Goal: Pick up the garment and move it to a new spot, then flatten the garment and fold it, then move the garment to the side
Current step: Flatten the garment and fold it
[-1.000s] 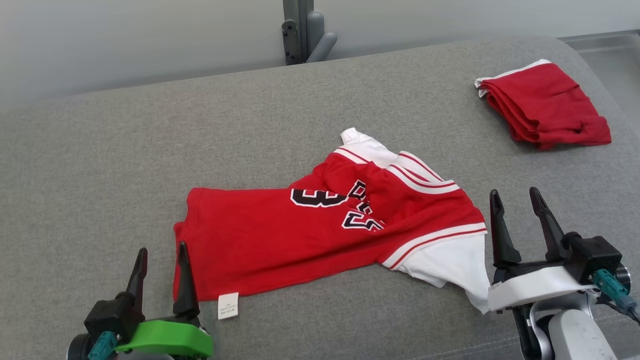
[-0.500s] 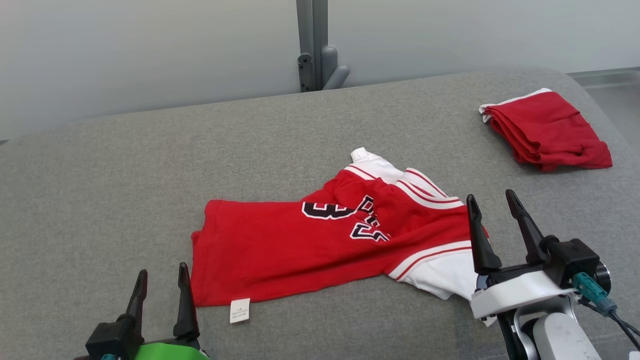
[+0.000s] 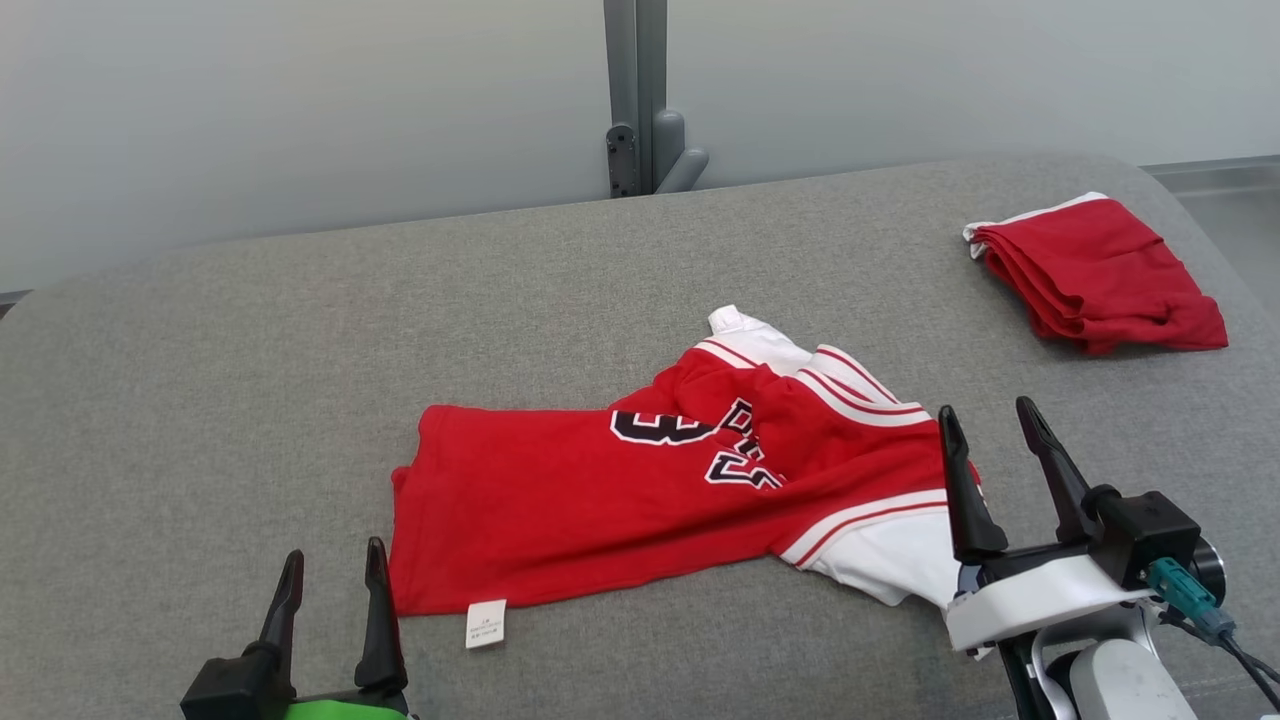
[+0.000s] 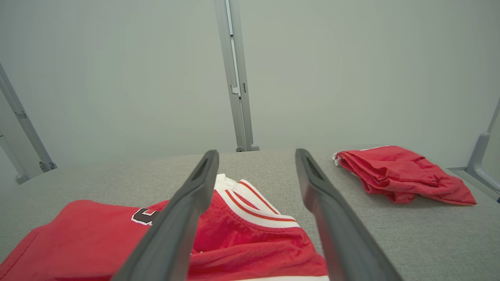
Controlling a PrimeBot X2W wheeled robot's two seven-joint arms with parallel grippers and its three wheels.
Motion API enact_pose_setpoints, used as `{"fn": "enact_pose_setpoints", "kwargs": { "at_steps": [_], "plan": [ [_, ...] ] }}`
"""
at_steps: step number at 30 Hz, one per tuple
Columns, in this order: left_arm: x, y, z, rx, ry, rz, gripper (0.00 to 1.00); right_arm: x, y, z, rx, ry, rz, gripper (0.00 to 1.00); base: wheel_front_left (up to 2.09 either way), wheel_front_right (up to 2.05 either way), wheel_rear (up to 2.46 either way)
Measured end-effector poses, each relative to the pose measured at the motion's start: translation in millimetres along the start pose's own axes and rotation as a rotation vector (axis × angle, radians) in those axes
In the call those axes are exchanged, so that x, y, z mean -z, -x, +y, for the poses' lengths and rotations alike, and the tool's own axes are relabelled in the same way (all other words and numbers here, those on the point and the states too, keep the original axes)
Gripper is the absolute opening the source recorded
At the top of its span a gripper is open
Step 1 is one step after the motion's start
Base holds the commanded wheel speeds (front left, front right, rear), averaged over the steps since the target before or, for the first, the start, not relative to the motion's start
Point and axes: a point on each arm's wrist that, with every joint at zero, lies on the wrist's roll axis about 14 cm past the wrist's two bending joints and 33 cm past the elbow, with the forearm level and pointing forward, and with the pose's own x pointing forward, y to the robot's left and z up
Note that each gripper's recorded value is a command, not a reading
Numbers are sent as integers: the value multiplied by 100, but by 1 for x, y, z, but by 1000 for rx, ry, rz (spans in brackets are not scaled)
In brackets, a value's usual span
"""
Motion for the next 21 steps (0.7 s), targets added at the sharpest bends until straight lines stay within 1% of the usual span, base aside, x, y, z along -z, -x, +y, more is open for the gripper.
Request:
{"fn": "enact_pose_setpoints", "kwargs": {
  "at_steps": [5, 7, 15, 21],
  "plan": [
    [1, 0, -2, 4, 1, 4, 100, 3, 0, -1, 3, -1, 8, 100, 0, 0, 0],
    [3, 1, -3, 6, 1, 11, 100, 12, 5, -4, 16, -5, 39, 100, 0, 0, 0],
    [18, 1, -1, 0, 2, 58, 100, 88, 55, -22, 87, -11, 300, 100, 0, 0, 0],
    [27, -5, 0, -1, -1, 87, 100, 132, 97, -23, 132, -77, 473, 100, 0, 0, 0]
  ]
}}
